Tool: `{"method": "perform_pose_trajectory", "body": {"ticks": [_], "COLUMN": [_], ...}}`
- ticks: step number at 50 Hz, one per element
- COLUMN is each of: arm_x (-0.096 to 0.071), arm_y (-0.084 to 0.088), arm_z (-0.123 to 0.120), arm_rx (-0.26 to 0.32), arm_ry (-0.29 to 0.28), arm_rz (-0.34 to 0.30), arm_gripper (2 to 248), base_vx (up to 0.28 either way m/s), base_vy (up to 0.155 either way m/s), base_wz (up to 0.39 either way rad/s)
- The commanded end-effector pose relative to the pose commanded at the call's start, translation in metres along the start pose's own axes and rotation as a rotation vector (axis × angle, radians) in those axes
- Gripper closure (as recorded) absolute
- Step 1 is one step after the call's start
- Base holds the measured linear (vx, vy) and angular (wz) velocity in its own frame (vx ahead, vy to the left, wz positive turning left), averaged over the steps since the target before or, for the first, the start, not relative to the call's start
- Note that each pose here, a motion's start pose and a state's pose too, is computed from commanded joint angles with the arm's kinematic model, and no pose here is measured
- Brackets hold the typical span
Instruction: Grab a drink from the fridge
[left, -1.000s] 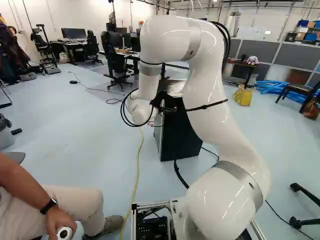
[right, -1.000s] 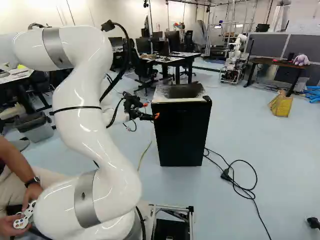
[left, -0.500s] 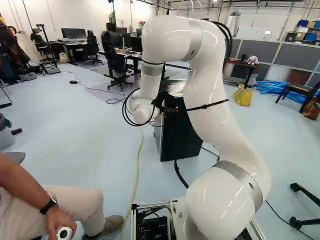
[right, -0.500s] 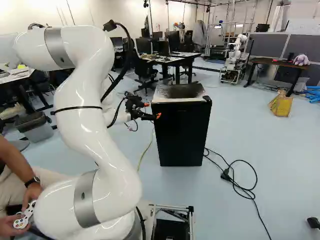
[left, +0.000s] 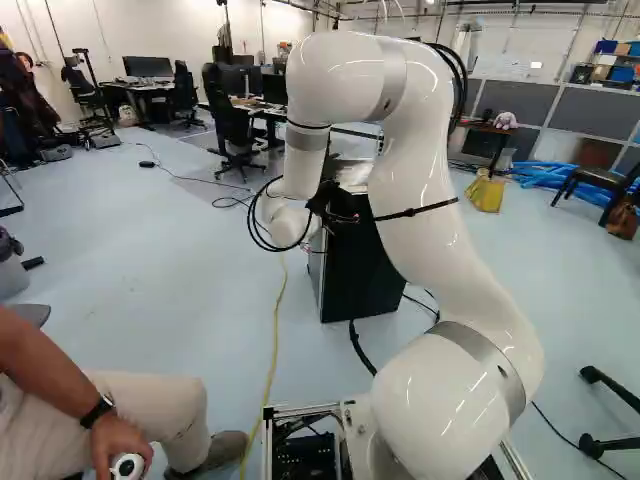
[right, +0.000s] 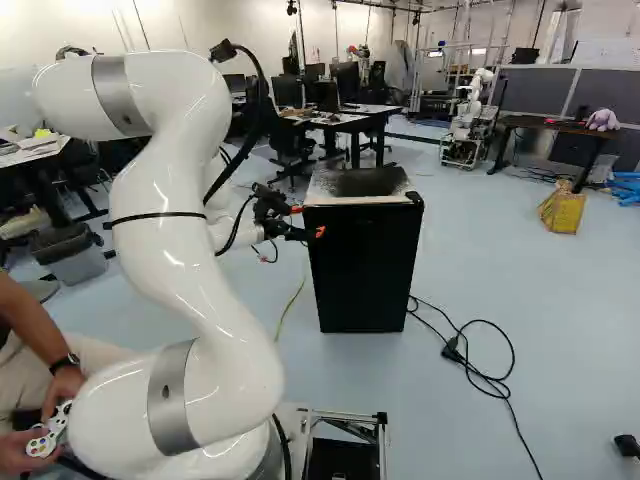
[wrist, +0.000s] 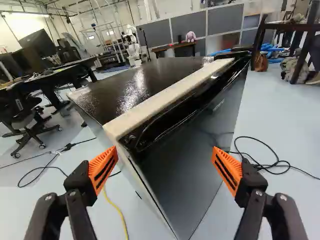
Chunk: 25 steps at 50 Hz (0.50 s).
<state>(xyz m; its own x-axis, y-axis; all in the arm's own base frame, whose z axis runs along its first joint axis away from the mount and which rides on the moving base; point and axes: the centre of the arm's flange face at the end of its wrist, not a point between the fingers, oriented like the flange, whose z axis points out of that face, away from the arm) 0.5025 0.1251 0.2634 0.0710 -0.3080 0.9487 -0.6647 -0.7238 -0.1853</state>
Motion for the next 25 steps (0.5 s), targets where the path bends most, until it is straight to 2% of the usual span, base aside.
{"method": "perform_pose_trajectory", "body": {"ticks": [25], "arm_x": [0.0022], "arm_y": [0.0092], "arm_z": [-0.0017], "arm_rx": [-0.009], "arm_ry": [-0.003], "arm_rz": [-0.007], "arm_gripper": [3], "base_vx": [0.000], "base_vy": [0.000], "base_wz": [0.000]}}
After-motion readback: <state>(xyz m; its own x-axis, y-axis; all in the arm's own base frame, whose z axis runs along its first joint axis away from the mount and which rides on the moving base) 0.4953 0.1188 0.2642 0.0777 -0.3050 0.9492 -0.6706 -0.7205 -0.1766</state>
